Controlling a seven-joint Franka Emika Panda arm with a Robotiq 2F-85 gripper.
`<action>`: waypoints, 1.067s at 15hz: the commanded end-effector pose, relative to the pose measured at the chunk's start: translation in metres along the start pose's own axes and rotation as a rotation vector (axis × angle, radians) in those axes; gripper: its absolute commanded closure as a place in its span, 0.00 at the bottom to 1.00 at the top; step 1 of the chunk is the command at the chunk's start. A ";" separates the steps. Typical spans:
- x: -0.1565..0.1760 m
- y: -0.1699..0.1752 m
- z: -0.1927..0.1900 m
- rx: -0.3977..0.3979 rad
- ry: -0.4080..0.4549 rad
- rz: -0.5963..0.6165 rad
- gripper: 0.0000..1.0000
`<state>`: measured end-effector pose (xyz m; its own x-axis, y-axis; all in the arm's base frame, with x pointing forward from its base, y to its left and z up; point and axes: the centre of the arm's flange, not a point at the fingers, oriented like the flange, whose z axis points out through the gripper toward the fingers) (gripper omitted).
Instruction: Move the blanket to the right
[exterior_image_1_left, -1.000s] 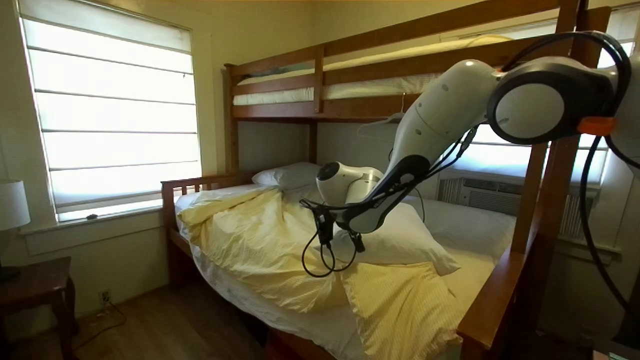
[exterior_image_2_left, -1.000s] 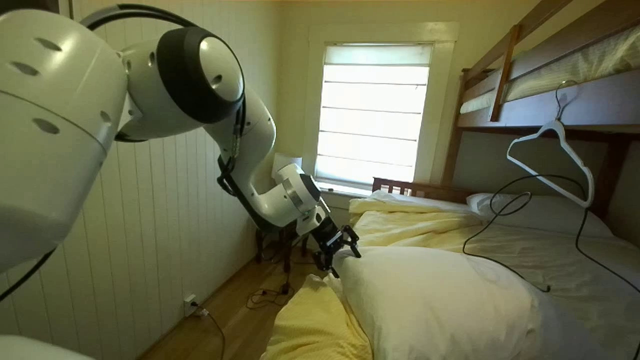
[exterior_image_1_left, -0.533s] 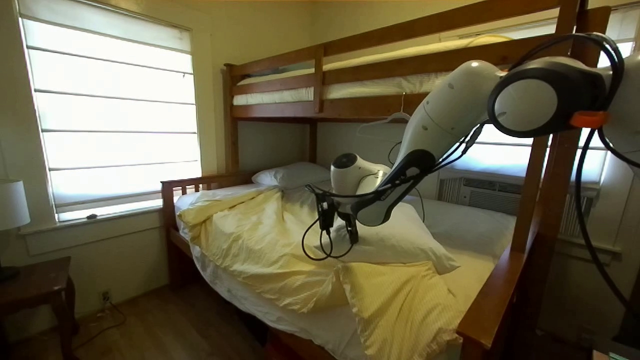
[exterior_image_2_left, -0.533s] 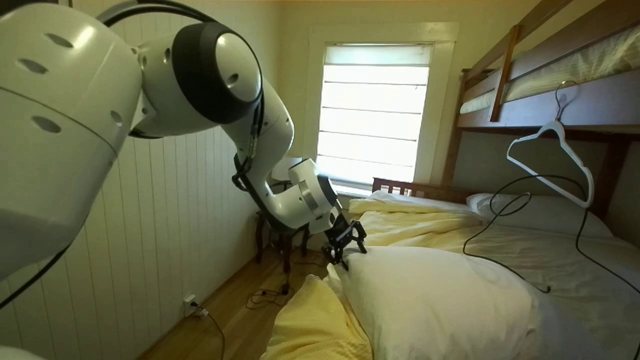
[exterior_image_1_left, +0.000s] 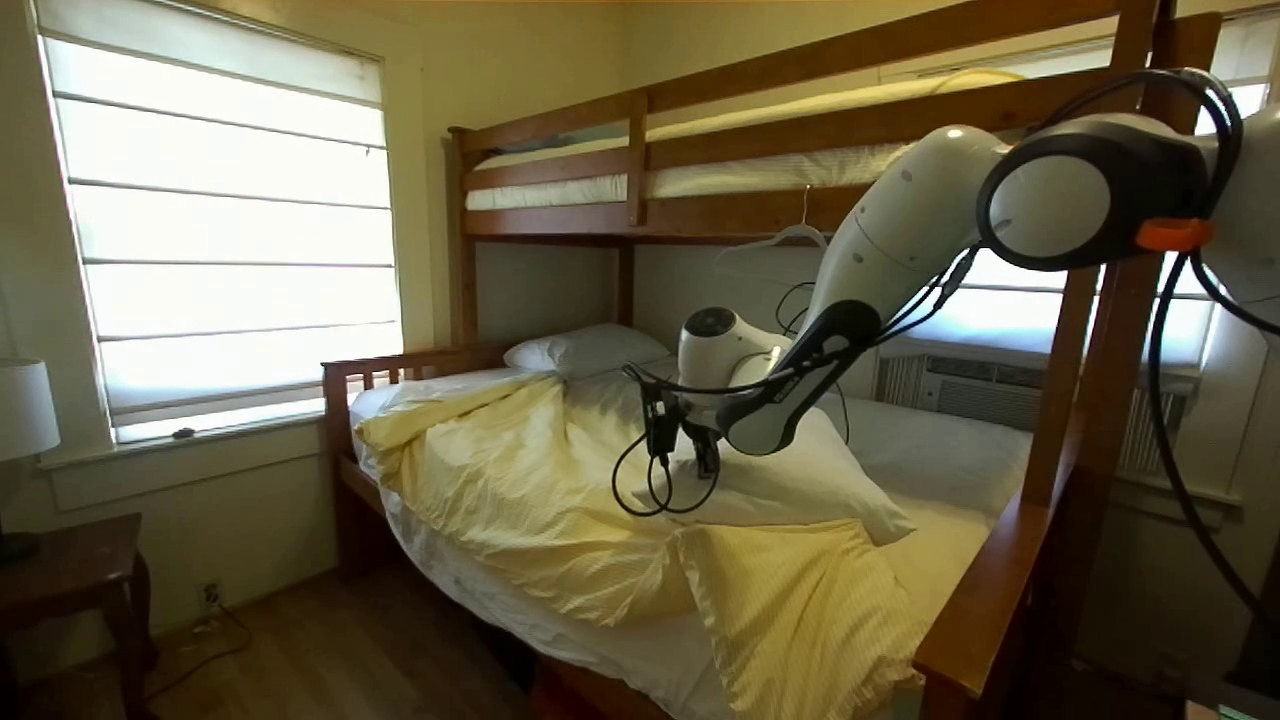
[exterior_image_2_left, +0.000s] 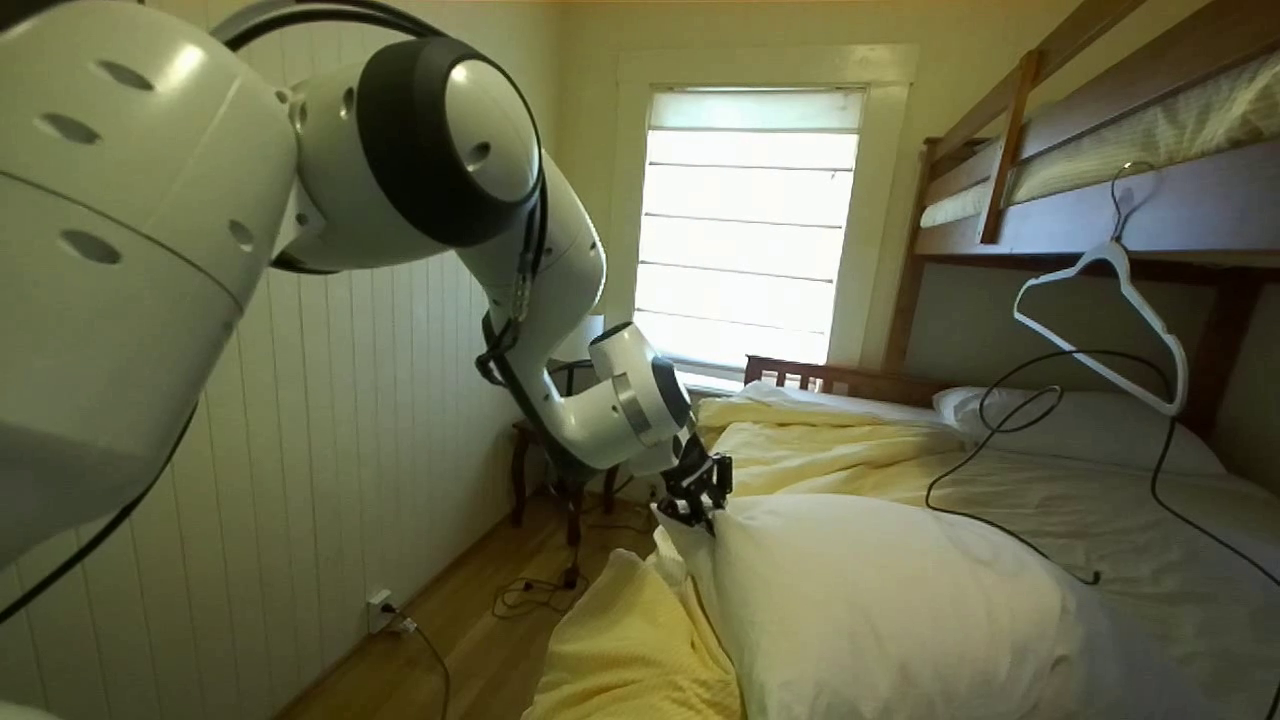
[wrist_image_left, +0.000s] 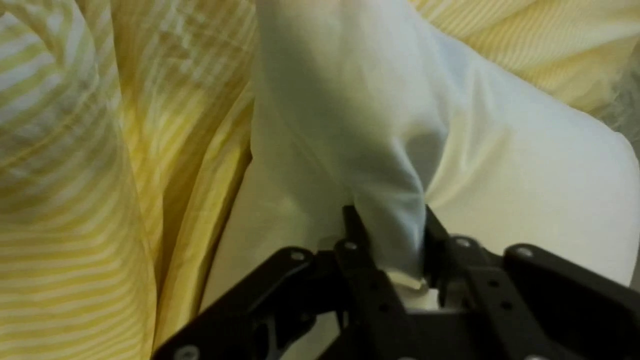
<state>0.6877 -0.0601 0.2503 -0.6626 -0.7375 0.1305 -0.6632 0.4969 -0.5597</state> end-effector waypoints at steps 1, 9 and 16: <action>0.008 0.003 -0.012 -0.015 -0.046 0.016 0.99; -0.002 0.006 -0.007 -0.003 -0.020 0.020 0.99; 0.027 -0.093 -0.064 0.190 0.028 0.227 0.98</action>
<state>0.6971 -0.0813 0.3042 -0.7357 -0.6750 0.0557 -0.5450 0.5412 -0.6404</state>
